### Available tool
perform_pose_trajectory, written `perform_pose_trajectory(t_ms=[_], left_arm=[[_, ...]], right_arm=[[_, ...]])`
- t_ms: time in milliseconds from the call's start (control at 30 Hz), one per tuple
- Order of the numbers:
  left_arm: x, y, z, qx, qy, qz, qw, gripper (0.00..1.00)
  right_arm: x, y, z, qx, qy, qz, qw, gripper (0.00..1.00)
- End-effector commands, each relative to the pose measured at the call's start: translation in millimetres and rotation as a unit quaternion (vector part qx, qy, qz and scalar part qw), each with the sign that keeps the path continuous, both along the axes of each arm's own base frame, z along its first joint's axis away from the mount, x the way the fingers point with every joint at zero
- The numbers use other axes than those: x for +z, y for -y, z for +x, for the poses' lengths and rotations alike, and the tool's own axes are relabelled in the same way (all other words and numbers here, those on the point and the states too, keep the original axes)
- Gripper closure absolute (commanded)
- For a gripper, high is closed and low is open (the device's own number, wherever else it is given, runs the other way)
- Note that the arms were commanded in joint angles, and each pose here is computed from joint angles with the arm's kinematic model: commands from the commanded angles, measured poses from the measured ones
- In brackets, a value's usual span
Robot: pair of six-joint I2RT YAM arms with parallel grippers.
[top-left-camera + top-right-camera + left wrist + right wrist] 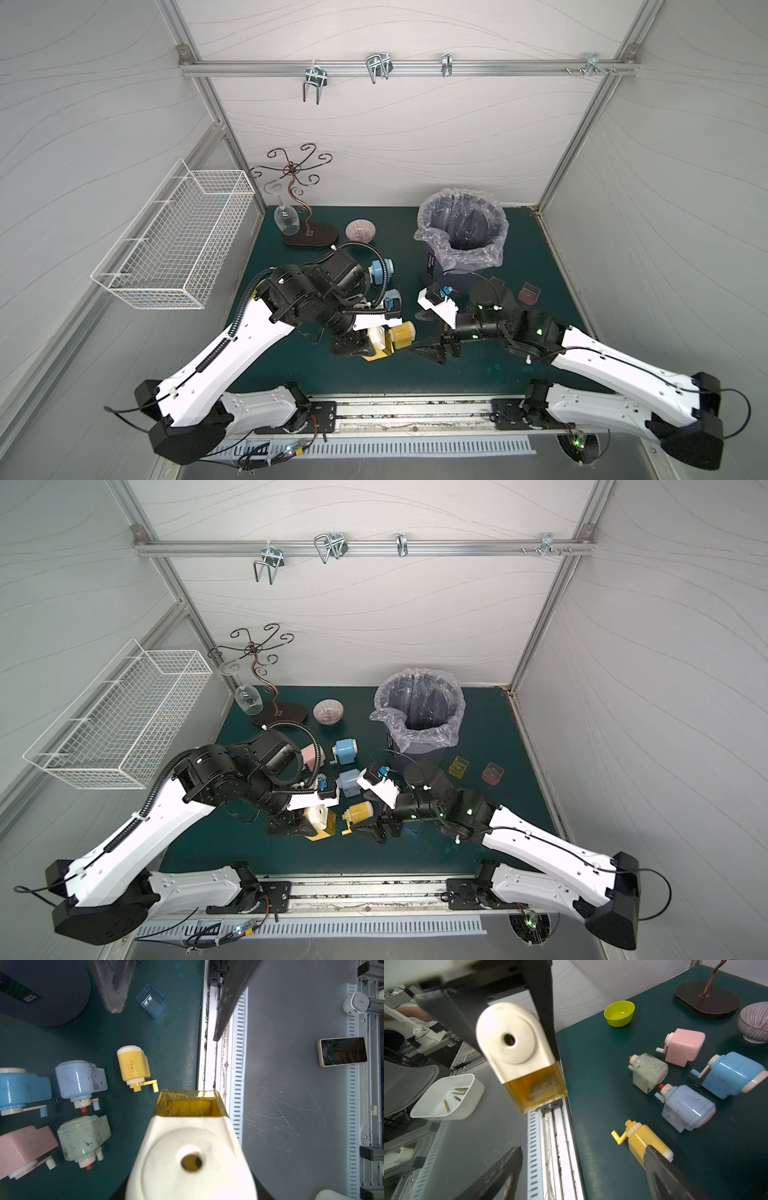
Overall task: Take out the pencil sharpener tray and clean the shavings
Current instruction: Open the container of the pencil sharpener.
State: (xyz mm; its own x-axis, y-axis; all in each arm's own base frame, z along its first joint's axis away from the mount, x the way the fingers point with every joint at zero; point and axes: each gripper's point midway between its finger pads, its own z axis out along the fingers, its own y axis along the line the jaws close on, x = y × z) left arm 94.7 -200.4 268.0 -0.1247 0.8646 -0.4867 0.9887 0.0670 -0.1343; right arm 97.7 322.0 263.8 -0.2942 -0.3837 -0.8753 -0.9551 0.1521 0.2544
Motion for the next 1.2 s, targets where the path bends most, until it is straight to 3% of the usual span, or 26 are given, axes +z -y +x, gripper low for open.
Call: perform_pose_trajectory(t_ms=[0, 167, 267, 367, 600, 900, 1167], left_arm=[[12, 3, -8, -0.006, -0.006, -0.010, 1.000, 1.00], [15, 9, -9, -0.009, -0.001, -0.014, 1.000, 1.00], [16, 11, -9, -0.011, 0.002, -0.017, 1.000, 1.00], [17, 12, -9, -0.016, 0.005, -0.021, 1.000, 1.00], [17, 18, -12, -0.018, -0.002, -0.025, 1.000, 1.00], [15, 17, -20, -0.006, -0.006, -0.023, 1.000, 1.00], [13, 17, -23, -0.004, -0.007, -0.012, 1.000, 1.00]], right_arm=[[23, -4, 0, -0.005, 0.037, 0.028, 0.999, 0.08], [36, 26, -11, -0.054, 0.042, -0.025, 0.997, 0.03], [49, 69, -3, -0.154, 0.018, -0.061, 0.986, 0.03], [59, 92, -14, -0.169, -0.001, -0.048, 0.984, 0.04], [55, 46, -44, -0.053, 0.052, 0.074, 0.994, 0.03], [42, -17, -52, 0.014, 0.101, 0.111, 0.989, 0.01], [45, -28, -60, 0.047, 0.091, 0.139, 0.985, 0.03]])
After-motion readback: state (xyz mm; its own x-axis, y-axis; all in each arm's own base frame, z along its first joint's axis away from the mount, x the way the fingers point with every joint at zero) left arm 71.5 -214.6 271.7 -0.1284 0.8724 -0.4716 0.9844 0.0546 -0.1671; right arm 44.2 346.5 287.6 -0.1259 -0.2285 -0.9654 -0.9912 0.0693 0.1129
